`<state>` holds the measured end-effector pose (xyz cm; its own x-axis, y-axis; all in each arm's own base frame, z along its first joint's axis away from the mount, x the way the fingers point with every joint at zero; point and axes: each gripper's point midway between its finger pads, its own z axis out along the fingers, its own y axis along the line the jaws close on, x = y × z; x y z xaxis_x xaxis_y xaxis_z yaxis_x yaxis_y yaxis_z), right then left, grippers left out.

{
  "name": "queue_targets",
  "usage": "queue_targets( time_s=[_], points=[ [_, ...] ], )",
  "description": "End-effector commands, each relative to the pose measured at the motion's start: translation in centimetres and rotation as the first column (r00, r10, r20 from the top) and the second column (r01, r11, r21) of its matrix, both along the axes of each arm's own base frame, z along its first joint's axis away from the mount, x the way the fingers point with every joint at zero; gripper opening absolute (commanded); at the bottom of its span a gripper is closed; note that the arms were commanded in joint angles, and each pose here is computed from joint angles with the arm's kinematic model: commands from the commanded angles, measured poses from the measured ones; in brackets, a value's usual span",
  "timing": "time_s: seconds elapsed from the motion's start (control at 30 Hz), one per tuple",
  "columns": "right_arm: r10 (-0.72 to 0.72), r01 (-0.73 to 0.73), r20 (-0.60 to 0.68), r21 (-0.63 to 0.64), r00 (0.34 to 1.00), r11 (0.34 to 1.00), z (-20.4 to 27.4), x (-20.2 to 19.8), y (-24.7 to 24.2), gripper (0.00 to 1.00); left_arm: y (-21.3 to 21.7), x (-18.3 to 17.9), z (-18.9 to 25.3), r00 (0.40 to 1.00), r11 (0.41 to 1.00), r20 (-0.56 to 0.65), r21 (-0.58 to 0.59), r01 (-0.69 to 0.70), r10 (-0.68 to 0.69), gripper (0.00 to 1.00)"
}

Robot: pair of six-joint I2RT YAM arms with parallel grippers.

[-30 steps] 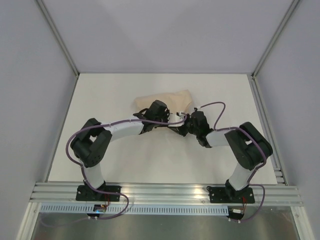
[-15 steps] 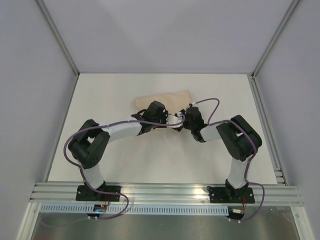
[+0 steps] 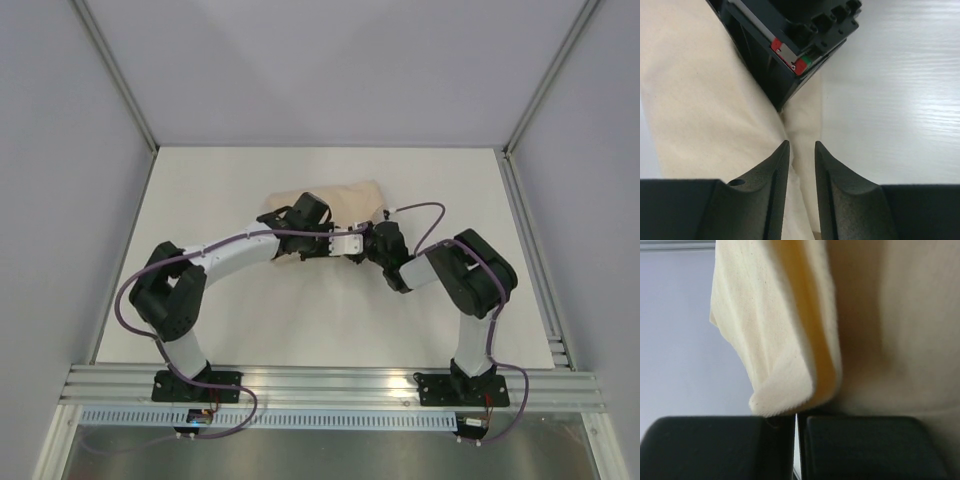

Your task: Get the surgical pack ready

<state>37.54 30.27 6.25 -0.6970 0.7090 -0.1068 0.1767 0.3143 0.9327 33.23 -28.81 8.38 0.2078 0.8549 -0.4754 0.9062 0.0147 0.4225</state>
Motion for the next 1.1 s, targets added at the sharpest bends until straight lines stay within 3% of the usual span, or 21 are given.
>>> queue_targets(
  time_s=[0.0,0.03,0.07,0.2,0.27,0.3,0.33,0.37,0.43,0.5,0.67,0.83,0.87,0.97,1.07],
  points=[
    [-0.13,0.131,0.018,-0.078,0.991,0.988,-1.7,0.8,-2.9,0.0,-1.5,-3.9,4.1,0.979,0.994,-0.181,-0.077,0.076,-0.089,0.36],
    [-0.13,0.13,0.005,-0.083,0.991,0.988,-2.2,0.4,-3.0,0.01,-1.7,-6.4,4.8,0.949,0.988,-0.284,-0.11,0.109,-0.136,0.39],
    [-0.131,0.128,-0.023,-0.097,0.991,0.987,-3.2,-0.2,-3.4,0.0,-2.5,-6.7,7.5,0.945,0.978,-0.28,-0.164,0.128,-0.171,0.39],
    [-0.102,0.097,-0.066,-0.079,0.993,0.992,-4.8,-1.3,-3.0,0.0,-3.8,-8.1,11.4,0.916,0.957,-0.339,-0.258,0.13,-0.216,0.4],
    [-0.103,0.099,-0.07,-0.058,0.992,0.993,-5.1,-1.3,-2.9,0.01,-5.0,-4.9,11.3,0.955,0.958,-0.285,-0.287,0.002,-0.088,0.4],
    [-0.107,0.102,-0.081,-0.056,0.991,0.993,-5.4,-1.5,-3.0,0.01,-6.1,-1.5,11.9,0.982,0.942,-0.19,-0.33,-0.061,-0.003,0.41],
    [-0.108,0.104,-0.079,-0.054,0.991,0.993,-5.4,-1.6,-3.0,0.0,-4.4,2.6,9.1,0.972,0.946,-0.12,-0.231,-0.227,0.204,0.41],
    [-0.105,0.101,-0.075,-0.053,0.992,0.993,-5.1,-1.8,-3.0,0.01,-4.0,5.1,9.4,0.955,0.929,-0.063,-0.223,-0.296,0.289,0.4],
    [-0.098,0.093,-0.073,-0.076,0.993,0.993,-5.2,-2.2,-3.2,0.0,-1.8,8.5,7.7,0.902,0.89,-0.015,-0.156,-0.428,0.431,0.37],
    [-0.081,0.074,-0.077,-0.101,0.994,0.992,-5.0,-2.7,-3.2,0.0,-1.8,9.7,5.4,0.882,0.875,-0.036,-0.114,-0.471,0.47,0.34],
    [-0.05,0.04,-0.067,-0.14,0.997,0.989,-4.2,-4.4,-4.0,0.0,-1.6,6.8,2.6,0.904,0.9,-0.097,-0.102,-0.425,0.416,0.33],
    [0.078,-0.089,-0.057,-0.212,0.995,0.973,-1.5,-7.3,-4.3,0.0,-0.7,4.6,0.8,0.905,0.905,-0.141,-0.093,-0.416,0.402,0.32],
    [0.096,-0.121,-0.11,-0.251,0.989,0.96,-2.2,-8.4,-4.9,0.01,-0.5,3.9,0.2,0.905,0.907,-0.153,-0.084,-0.413,0.397,0.32],
    [0.208,-0.224,-0.081,-0.339,0.975,0.914,0.3,-9.2,-5.1,0.01,-0.6,3.5,1.0,0.906,0.903,-0.156,-0.117,-0.413,0.394,0.33],
    [0.25,-0.219,0.029,-0.39,0.968,0.894,4.8,-7.5,-5.2,0.01,-0.8,3.3,2.1,0.909,0.901,-0.156,-0.147,-0.409,0.387,0.34]
  ],
)
